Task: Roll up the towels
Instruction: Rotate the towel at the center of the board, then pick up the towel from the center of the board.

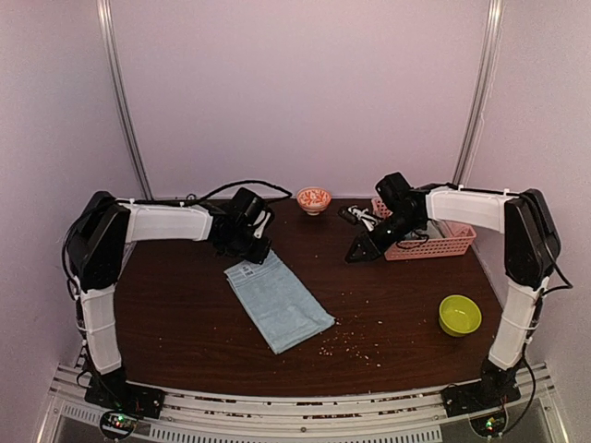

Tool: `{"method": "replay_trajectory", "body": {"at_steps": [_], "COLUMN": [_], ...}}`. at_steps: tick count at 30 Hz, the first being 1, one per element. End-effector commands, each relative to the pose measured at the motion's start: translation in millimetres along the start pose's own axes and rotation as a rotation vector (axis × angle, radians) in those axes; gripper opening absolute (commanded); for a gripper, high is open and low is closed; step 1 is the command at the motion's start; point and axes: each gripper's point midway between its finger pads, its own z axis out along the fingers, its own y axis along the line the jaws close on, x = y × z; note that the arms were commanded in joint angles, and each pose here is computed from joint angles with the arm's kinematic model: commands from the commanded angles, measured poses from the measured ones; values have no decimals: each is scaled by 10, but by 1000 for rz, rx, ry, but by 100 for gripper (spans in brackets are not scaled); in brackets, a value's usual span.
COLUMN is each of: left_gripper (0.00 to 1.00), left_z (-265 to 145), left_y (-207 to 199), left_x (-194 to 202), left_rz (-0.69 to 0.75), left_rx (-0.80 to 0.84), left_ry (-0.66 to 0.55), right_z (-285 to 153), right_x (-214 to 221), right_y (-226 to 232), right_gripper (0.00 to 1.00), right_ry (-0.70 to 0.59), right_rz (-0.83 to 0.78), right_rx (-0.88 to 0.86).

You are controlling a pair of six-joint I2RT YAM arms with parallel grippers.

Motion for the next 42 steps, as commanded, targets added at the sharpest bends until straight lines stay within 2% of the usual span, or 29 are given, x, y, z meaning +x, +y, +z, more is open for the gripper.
{"method": "replay_trajectory", "body": {"at_steps": [1, 4, 8, 13, 16, 18, 22, 24, 27, 31, 32, 33, 35, 36, 40, 42], "left_gripper": [4, 2, 1, 1, 5, 13, 28, 31, 36, 37, 36, 36, 33, 32, 29, 27], "left_z": [276, 523, 765, 921, 928, 799, 140, -207, -659, -943, -1008, -1012, -975, -949, -838, -774], "left_y": [-6, -162, -493, -960, -963, -915, -898, -899, -988, -1158, -1211, -1229, -1278, -1306, -1437, -1475], "left_x": [-28, -33, -94, -359, -506, -629, -881, -855, -574, 113, 212, 363, 687, 810, 1165, 1288], "left_rz": [30, 36, 56, 123, 120, 141, 254, 316, 401, 488, 504, 518, 544, 552, 567, 576], "left_rx": [-14, 55, 164, 260, 242, 208, 196, 182, 193, 248, 259, 261, 277, 286, 326, 332], "left_ry": [31, 68, 79, 20, -5, -29, -129, -178, -229, -179, -171, -147, -86, -61, 8, 35], "right_z": [-361, -493, -703, -811, -830, -854, -1053, -1193, -1447, -1865, -1954, -2023, -2036, -1984, -1622, -1538], "right_x": [-309, -301, -262, -185, -173, -192, -308, -388, -533, -765, -815, -863, -886, -867, -717, -682], "right_y": [-102, -231, -417, -581, -599, -562, -446, -400, -286, -97, -81, -81, -163, -206, -177, -98], "right_gripper": [19, 19, 19, 19, 20, 21, 21, 22, 25, 35, 40, 50, 87, 97, 100, 94], "right_ry": [-105, -128, -182, -207, -210, -212, -260, -296, -351, -458, -486, -514, -528, -508, -371, -357], "right_rz": [-69, -59, 2, 64, 74, 58, -9, -40, -86, -156, -163, -168, -119, -103, -130, -150], "right_rx": [183, 267, 279, 249, 229, 219, 241, 274, 320, 399, 423, 444, 449, 430, 293, 256]}}
